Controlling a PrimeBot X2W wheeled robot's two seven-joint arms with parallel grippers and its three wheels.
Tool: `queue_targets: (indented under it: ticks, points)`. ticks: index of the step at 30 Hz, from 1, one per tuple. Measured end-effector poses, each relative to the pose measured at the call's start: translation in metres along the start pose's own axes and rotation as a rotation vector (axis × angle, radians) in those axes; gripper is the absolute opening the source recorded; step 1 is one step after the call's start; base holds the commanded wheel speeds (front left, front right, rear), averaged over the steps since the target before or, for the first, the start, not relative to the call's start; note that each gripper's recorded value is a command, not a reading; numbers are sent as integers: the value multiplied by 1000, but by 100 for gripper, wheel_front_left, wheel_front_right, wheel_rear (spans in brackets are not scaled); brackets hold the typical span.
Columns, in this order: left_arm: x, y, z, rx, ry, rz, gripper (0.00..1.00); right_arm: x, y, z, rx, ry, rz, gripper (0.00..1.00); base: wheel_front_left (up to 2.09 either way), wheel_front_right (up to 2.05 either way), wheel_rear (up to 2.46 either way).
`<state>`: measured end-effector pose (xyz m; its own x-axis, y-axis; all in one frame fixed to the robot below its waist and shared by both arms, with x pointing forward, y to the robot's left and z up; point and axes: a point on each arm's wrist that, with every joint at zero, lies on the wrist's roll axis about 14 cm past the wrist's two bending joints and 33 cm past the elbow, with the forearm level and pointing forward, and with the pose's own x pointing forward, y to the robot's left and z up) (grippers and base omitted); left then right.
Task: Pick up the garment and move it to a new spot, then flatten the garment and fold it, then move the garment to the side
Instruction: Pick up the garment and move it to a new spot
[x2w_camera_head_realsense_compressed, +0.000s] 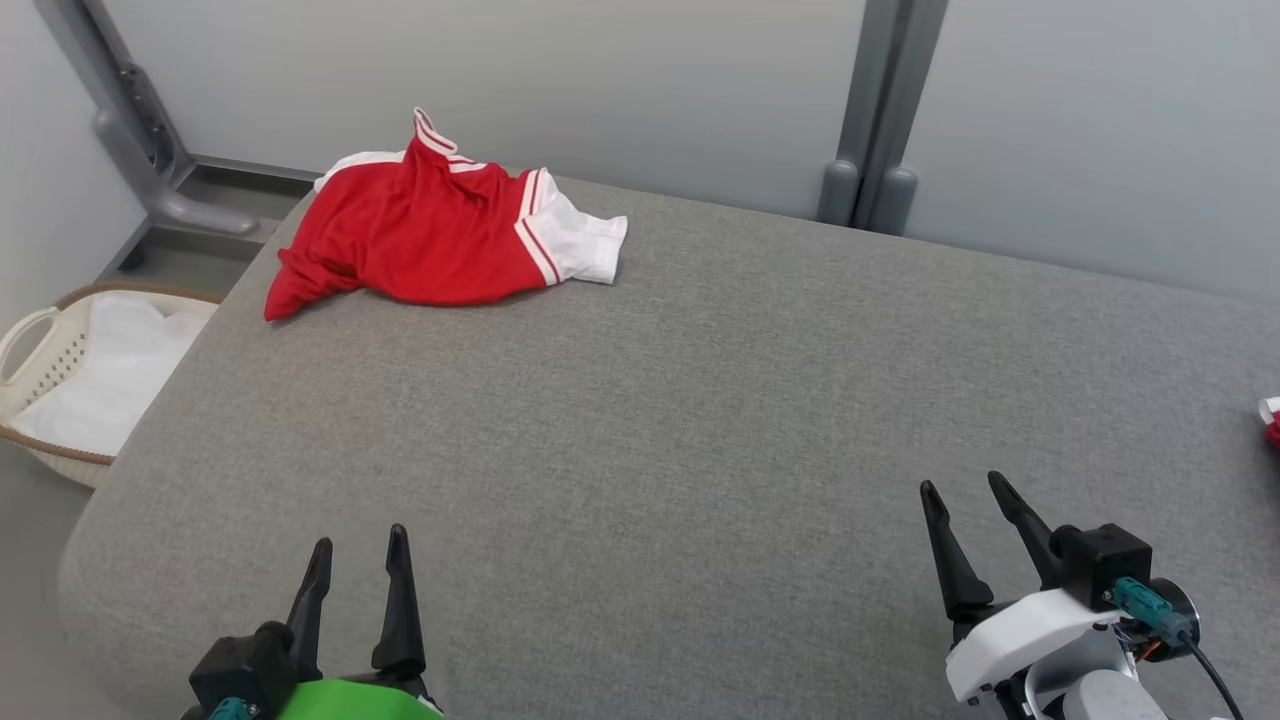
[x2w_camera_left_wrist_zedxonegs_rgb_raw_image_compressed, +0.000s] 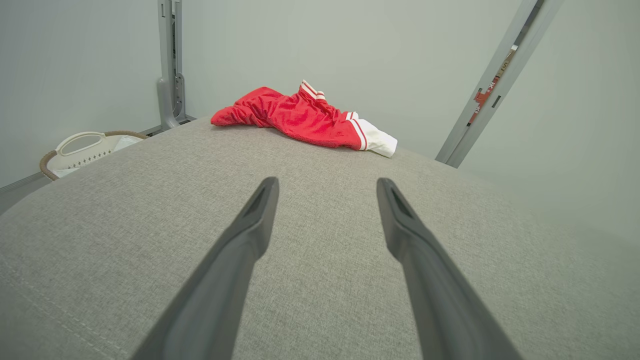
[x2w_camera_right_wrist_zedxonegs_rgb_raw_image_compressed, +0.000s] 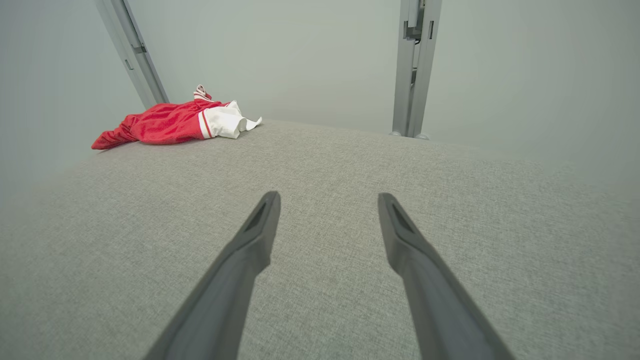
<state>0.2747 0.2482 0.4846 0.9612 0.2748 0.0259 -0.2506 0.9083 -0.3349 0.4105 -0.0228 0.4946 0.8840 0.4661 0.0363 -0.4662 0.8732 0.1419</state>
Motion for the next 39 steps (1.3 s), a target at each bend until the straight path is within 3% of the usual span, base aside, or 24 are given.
queue_targets:
  ticks: [7, 16, 30, 35, 39]
  points:
    - [-10, 16, 6, 0, -19, 56, 100, 11, 19, -4, 0, 10, 58, 100, 0, 0, 0]
    - [1, 14, 15, 22, -40, 47, 100, 15, 13, -3, -18, 2, 51, 100, 0, 0, 0]
    - [137, -38, 203, 337, -439, -212, 100, 31, -30, 12, -84, -60, -34, 100, 0, 0, 0]
    - [195, -43, 219, 381, -385, -215, 100, 34, -53, 14, -114, -77, -82, 100, 0, 0, 0]
    - [239, -38, 195, 406, -269, -194, 100, 34, -70, 8, -129, -68, -116, 100, 0, 0, 0]
